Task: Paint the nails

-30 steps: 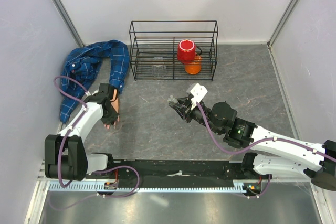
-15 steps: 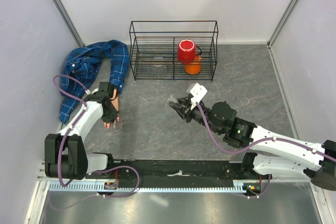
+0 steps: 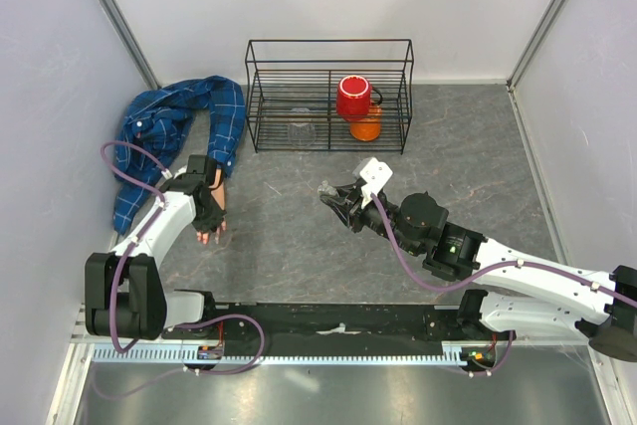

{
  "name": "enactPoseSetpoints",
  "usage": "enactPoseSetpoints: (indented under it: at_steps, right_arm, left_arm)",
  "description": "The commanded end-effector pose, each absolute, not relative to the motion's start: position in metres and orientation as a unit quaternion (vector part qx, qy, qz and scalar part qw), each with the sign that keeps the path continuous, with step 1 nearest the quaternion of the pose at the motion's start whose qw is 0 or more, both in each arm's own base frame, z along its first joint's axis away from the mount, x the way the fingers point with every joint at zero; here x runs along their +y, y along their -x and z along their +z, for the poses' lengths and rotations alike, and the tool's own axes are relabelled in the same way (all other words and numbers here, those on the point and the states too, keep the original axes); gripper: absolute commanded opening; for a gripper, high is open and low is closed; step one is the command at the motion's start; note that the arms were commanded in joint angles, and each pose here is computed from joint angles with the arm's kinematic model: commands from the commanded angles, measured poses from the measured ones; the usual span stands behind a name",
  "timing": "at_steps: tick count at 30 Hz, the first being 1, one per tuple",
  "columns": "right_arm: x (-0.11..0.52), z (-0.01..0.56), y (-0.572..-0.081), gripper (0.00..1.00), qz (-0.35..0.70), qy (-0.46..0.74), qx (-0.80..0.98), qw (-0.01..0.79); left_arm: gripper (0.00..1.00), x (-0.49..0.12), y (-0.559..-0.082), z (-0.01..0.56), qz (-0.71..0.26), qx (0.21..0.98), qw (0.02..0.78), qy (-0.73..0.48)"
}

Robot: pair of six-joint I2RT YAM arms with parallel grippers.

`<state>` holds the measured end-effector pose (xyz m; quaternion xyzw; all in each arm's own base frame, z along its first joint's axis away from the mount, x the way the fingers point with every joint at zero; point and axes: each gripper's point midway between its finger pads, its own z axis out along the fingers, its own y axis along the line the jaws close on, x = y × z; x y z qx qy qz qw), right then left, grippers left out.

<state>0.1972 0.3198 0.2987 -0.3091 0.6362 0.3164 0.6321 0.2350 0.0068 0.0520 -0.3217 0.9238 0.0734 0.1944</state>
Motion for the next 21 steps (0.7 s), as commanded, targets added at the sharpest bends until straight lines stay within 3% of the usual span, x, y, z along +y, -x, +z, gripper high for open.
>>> enactPoseSetpoints:
  at_steps: [1,21]
  right_arm:
    - [0.322,0.320,-0.197,0.00,0.334,0.294,0.620,0.646]
    - [0.322,0.320,-0.197,0.00,0.337,0.294,0.619,0.645]
  left_arm:
    - [0.02,0.015,-0.246,0.063,0.082,0.921,0.223,0.308]
    - [0.02,0.014,-0.226,0.057,0.085,0.919,0.200,0.328]
